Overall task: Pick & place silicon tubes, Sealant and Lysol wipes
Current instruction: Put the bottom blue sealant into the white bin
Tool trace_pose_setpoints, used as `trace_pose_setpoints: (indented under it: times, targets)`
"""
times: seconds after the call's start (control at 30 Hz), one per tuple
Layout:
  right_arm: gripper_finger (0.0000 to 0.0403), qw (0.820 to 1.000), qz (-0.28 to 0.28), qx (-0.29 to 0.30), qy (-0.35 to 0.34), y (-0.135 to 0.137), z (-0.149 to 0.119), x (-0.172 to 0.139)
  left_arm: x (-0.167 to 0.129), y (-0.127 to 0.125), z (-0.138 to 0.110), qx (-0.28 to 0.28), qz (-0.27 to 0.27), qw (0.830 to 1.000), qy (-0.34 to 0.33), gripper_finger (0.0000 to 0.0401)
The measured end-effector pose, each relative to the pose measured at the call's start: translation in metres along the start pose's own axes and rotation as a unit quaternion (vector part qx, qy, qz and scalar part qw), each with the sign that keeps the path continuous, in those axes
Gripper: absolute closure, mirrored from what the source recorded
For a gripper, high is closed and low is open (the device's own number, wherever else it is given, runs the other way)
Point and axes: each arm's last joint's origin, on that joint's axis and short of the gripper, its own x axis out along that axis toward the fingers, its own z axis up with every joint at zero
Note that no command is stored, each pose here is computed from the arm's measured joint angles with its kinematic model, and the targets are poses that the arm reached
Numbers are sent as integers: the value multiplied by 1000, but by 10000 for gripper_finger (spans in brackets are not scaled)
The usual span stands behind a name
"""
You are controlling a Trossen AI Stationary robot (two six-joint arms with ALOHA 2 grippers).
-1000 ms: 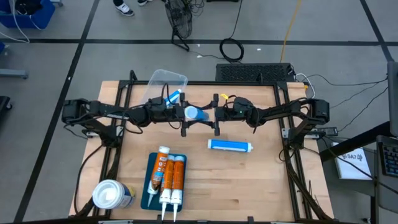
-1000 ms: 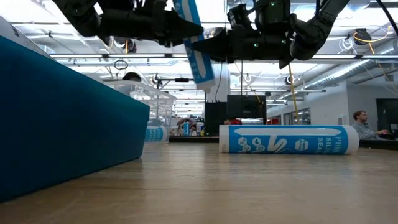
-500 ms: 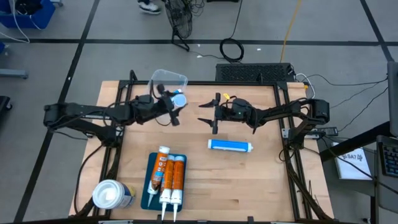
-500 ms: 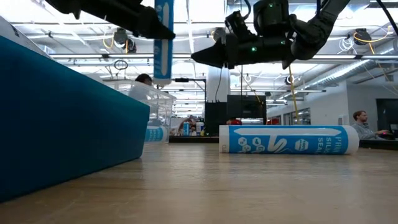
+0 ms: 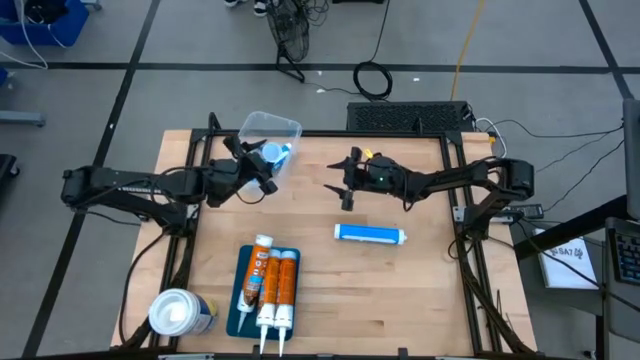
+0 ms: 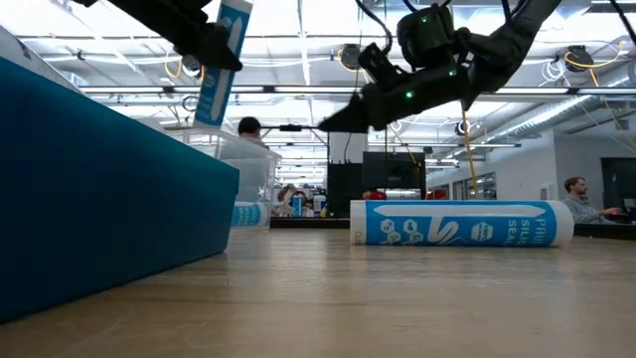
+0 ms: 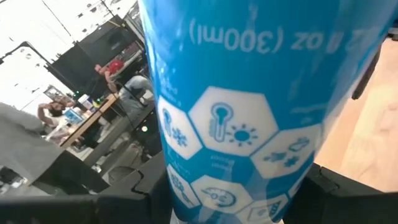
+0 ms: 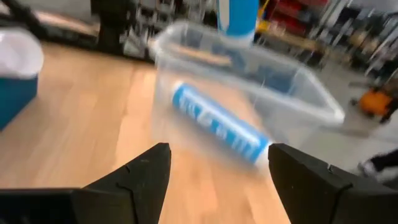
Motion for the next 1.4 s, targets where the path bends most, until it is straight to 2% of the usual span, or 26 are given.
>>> trace_pose_setpoints:
  times: [0.17, 0.33, 0.43, 0.67, 0.8, 0.93, 1.0, 1.07, 1.17, 1.23, 1.3, 1.4]
  targets:
    - [149, 998, 28, 6, 55, -7, 4, -18, -10, 9, -3, -11, -8, 1000, 8, 184]
    - [149, 996, 80, 15, 45, -16, 12, -46, -26, 27, -4, -19, -25, 999, -8, 184]
    - [149, 997, 62, 15, 36, -22, 14, -66, -37, 44, -6, -24, -13, 1000, -15, 184]
    - [149, 999, -38, 16, 35, -23, 1, -109, -63, 86, -15, -67, 44, 996, -34, 184]
    - [149, 998, -46, 31, 9, -18, -10, -123, -75, 100, -19, -85, 66, 993, -46, 184]
    - [149, 998, -52, 37, -11, -14, -18, -131, -77, 103, -23, -97, 68, 992, -39, 184]
    - [149, 998, -52, 38, -13, -13, -20, -132, -74, 100, -25, -106, 35, 993, -41, 184]
    - [149, 998, -53, 39, -16, -13, -20, -132, -71, 94, -25, -112, -23, 992, -59, 184]
    - [149, 998, -54, 39, -20, -14, -19, -132, -66, 83, -25, -118, -117, 982, -89, 184]
    - [149, 997, -54, 43, -22, -14, -19, -132, -64, 78, -26, -119, -158, 975, -104, 184]
    - [149, 997, -54, 45, -22, -14, -19, -132, -63, 75, -25, -119, -176, 969, -123, 184]
    - [149, 997, -54, 46, -22, -14, -19, -132, -62, 73, -29, -111, -171, 970, -132, 184]
